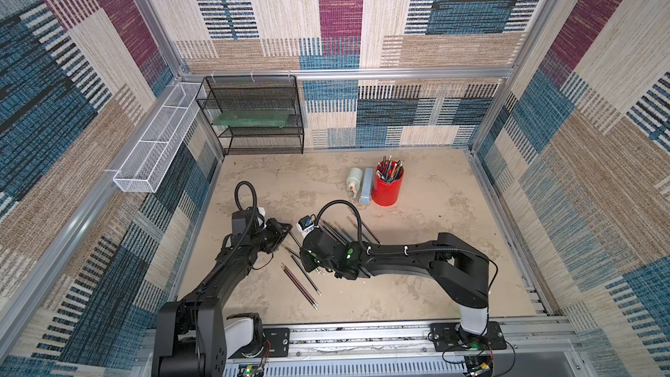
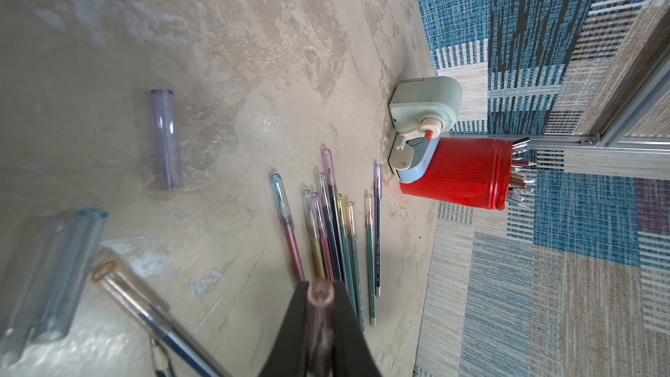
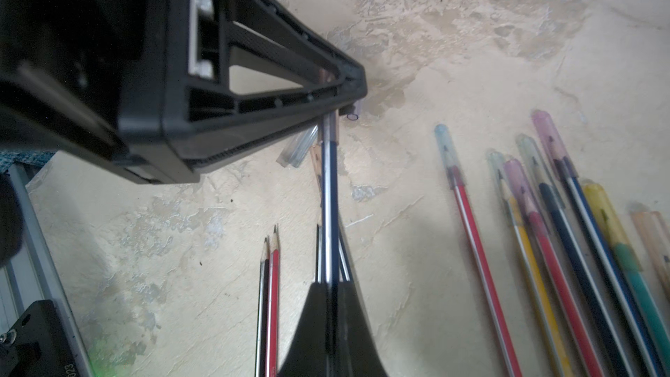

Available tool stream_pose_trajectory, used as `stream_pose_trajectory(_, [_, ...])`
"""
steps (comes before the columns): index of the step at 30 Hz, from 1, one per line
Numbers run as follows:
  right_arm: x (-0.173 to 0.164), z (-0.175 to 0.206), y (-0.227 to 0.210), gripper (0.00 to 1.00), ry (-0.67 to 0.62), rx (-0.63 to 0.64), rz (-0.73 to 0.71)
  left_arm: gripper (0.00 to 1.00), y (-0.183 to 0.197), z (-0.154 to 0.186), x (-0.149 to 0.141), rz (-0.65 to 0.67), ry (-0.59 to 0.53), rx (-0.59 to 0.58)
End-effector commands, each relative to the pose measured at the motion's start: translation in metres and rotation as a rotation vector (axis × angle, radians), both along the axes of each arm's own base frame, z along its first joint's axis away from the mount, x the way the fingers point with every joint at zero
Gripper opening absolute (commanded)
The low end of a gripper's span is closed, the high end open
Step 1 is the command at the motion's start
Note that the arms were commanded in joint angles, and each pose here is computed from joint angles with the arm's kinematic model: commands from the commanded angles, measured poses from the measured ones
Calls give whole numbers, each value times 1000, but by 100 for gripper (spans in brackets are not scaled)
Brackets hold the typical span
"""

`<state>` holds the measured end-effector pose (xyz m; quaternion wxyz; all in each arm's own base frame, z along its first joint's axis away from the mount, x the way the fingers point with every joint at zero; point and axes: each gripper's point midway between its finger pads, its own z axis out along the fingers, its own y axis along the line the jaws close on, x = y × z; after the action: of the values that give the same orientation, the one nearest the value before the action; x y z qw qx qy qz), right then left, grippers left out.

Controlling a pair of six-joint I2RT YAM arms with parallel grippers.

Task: Remove the protective cover of the pencils
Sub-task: Remove the protective sleeve from the pencil, then adjust the pencil at the center of the board.

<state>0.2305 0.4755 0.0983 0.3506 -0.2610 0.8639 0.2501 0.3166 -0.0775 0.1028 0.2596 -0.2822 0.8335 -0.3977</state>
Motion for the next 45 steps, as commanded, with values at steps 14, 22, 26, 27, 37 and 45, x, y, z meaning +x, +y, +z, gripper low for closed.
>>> stream_pose_trajectory(14, [-27,-26,-28,0,34,-79,24,0,24,2,10,80,-16,90])
stream_pose_trajectory(22, [-14,-36,-34,0,60,-96,27,0,29,3,9,77,10,143])
stream_pose_trajectory(26, [-24,-42,-29,0,56,-115,54,0,29,-1,10,68,30,149])
stream_pose_trajectory(27, [-27,-44,-28,0,55,-119,61,0,28,-1,10,65,31,143])
stream_pose_trajectory(37, [-33,-56,-19,0,61,-141,86,0,25,-7,11,60,50,125])
stream_pose_trajectory(45, [-32,-68,-11,0,75,-175,102,0,24,-9,11,56,55,120])
